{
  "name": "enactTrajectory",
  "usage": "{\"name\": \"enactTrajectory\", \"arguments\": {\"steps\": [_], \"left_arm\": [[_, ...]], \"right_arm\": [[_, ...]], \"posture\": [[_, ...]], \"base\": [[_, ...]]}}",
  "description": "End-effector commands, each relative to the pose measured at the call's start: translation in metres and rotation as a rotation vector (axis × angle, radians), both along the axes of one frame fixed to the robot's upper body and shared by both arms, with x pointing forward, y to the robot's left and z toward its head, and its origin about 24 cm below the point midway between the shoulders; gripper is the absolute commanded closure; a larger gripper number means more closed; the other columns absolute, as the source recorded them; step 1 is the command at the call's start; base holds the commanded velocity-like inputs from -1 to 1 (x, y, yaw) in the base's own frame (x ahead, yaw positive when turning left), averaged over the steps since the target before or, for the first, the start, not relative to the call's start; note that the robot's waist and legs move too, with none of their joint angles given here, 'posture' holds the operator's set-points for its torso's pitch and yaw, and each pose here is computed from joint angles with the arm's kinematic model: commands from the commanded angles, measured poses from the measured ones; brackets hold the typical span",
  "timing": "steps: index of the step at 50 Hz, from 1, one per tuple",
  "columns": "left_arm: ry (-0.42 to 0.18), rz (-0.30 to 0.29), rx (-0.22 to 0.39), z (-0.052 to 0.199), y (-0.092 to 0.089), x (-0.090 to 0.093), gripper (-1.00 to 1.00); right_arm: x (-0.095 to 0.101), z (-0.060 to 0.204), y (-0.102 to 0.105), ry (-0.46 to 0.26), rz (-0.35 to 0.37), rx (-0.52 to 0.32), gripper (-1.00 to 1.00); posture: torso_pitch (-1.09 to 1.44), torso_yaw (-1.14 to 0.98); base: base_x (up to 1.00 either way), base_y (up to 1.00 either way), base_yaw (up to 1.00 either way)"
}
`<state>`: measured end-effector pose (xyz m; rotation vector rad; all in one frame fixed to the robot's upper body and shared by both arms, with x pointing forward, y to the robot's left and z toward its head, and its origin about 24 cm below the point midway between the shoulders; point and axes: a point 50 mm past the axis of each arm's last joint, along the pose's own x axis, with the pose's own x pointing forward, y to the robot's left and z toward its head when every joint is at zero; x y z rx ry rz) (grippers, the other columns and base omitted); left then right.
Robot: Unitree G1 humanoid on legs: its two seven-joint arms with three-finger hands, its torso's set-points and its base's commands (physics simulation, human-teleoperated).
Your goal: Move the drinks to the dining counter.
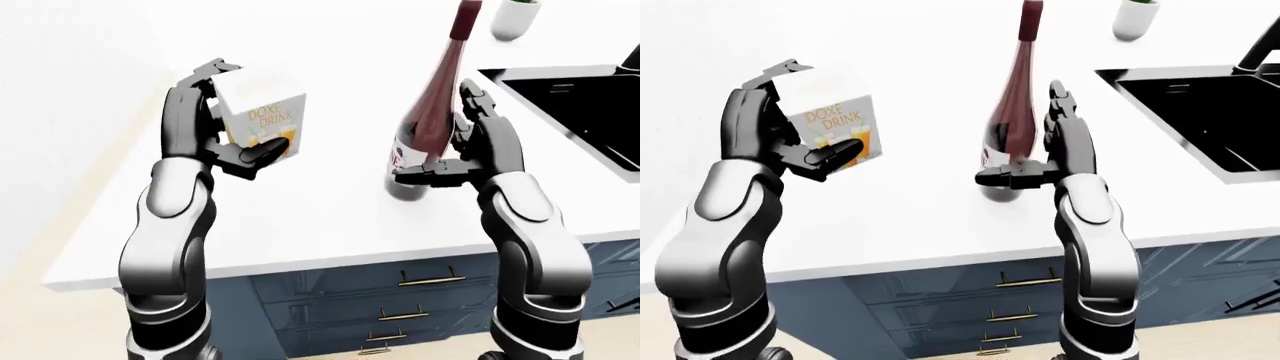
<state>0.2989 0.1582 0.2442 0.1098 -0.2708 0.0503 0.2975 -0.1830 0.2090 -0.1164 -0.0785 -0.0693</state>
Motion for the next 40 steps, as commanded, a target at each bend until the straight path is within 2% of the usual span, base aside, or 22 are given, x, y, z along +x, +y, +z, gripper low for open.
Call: {"name": "enactTrajectory", "arguments": {"steps": [1,6,18,19,20,21,40], "left_arm": [[-0.118,-0.008,0.006,0.019,-0.004,-0.006,1.00],[-0.104,-0.027,0.007,0.013,-0.015,-0.001,1.00],[-0.052,-0.026,0.004,-0.006,-0.027,0.031,1.00],[-0.045,-0.025,0.005,-0.009,-0.027,0.034,1.00],[0.000,-0.002,0.007,-0.030,-0.022,0.047,1.00],[0.005,0.000,0.007,-0.033,-0.021,0.049,1.00],[0.040,0.024,0.007,-0.049,-0.015,0.058,1.00]], "right_arm": [[-0.005,0.016,-0.001,-0.089,0.002,0.004,-1.00],[-0.011,0.015,-0.007,-0.093,-0.008,0.022,-1.00],[-0.019,0.014,-0.009,-0.106,-0.004,0.029,-1.00],[-0.020,0.014,-0.010,-0.108,-0.006,0.031,-1.00],[-0.021,0.016,-0.011,-0.116,-0.009,0.036,-1.00],[-0.022,0.017,-0.011,-0.117,-0.009,0.036,-1.00],[-0.020,0.016,-0.011,-0.115,-0.009,0.036,-1.00]], "posture": [[0.00,0.00],[0.00,0.00],[0.00,0.00],[0.00,0.00],[0.00,0.00],[0.00,0.00],[0.00,0.00]], "base": [[0.00,0.00,0.00],[0.00,0.00,0.00],[0.00,0.00,0.00],[0.00,0.00,0.00],[0.00,0.00,0.00],[0.00,0.00,0.00],[0.00,0.00,0.00]]}}
